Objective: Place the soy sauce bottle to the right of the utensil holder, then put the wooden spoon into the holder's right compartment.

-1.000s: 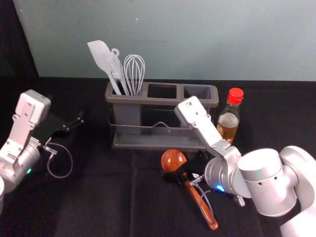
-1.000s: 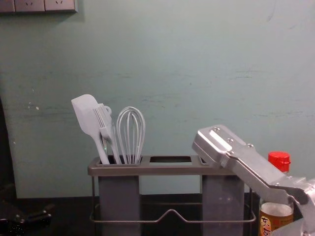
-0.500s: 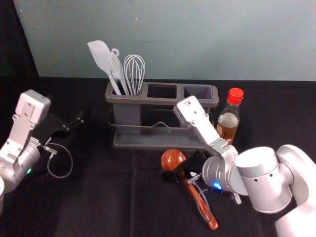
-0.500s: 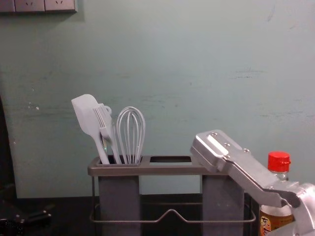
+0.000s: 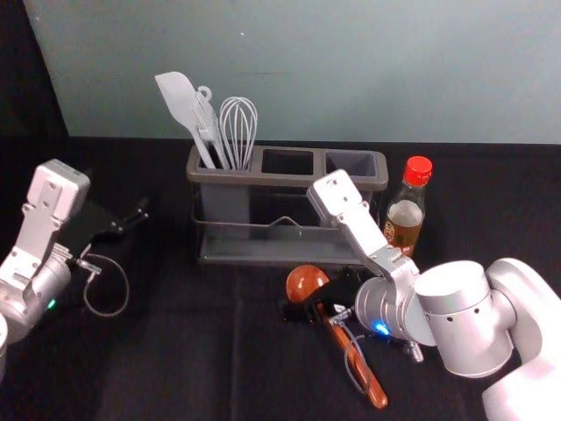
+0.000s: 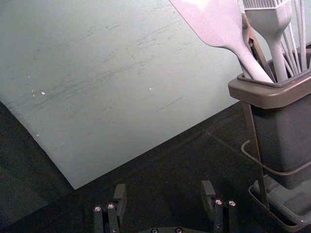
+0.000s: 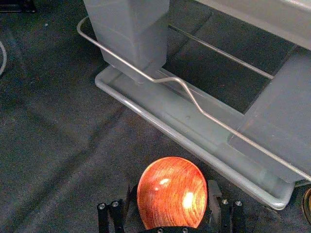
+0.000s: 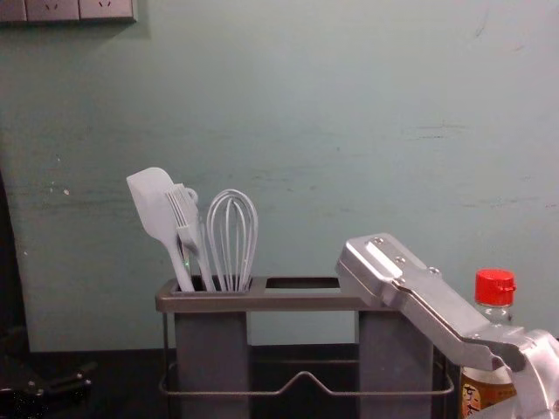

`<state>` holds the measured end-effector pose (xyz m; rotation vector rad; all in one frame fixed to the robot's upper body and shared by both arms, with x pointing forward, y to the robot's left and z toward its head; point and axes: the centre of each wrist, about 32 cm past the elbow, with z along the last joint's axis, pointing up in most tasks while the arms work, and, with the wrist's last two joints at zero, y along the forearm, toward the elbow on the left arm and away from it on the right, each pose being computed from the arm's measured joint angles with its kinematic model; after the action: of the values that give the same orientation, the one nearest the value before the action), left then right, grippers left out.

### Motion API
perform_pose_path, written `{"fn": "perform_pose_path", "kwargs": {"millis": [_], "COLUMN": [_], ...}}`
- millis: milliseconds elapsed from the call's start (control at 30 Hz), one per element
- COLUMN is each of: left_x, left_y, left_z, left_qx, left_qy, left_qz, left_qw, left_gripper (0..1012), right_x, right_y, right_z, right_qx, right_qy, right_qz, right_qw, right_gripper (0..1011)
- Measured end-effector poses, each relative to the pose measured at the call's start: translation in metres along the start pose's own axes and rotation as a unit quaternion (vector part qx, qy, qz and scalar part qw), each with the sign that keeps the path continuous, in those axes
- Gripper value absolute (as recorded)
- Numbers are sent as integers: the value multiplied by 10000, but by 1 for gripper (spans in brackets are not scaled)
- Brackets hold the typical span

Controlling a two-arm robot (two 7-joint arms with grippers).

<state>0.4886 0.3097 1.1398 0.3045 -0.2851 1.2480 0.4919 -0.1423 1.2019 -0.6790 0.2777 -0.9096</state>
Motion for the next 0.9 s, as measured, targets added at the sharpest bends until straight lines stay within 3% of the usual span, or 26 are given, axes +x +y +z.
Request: {"fn": "perform_pose_path", "kwargs": {"millis": [233,467,600,767,900], "left_x": [0,0,0,0,0], "left_y": [0,0,0,0,0], "left_z": [0,0,0,0,0], "left_qx": [0,0,0,0,0], "left_qy": [0,0,0,0,0], "left_qz": [0,0,0,0,0], "left_qw": [10000,10000,10000,10000,10000], "left_gripper": [1005,1005,1005,1005,1005], "right_x": [1,10,13,12,30], "right_y": [13,16,-6,-128,-320], "right_z": [-5,-16,-15,32,95], "right_qx": [-1,-4,11,114,256], "right_qy": [-23,-17,-16,-76,-186], "right_qz": [-8,10,26,34,120], "right_qw": [10000,10000,10000,9999,9994], "right_gripper": [997,844,838,838,838]}}
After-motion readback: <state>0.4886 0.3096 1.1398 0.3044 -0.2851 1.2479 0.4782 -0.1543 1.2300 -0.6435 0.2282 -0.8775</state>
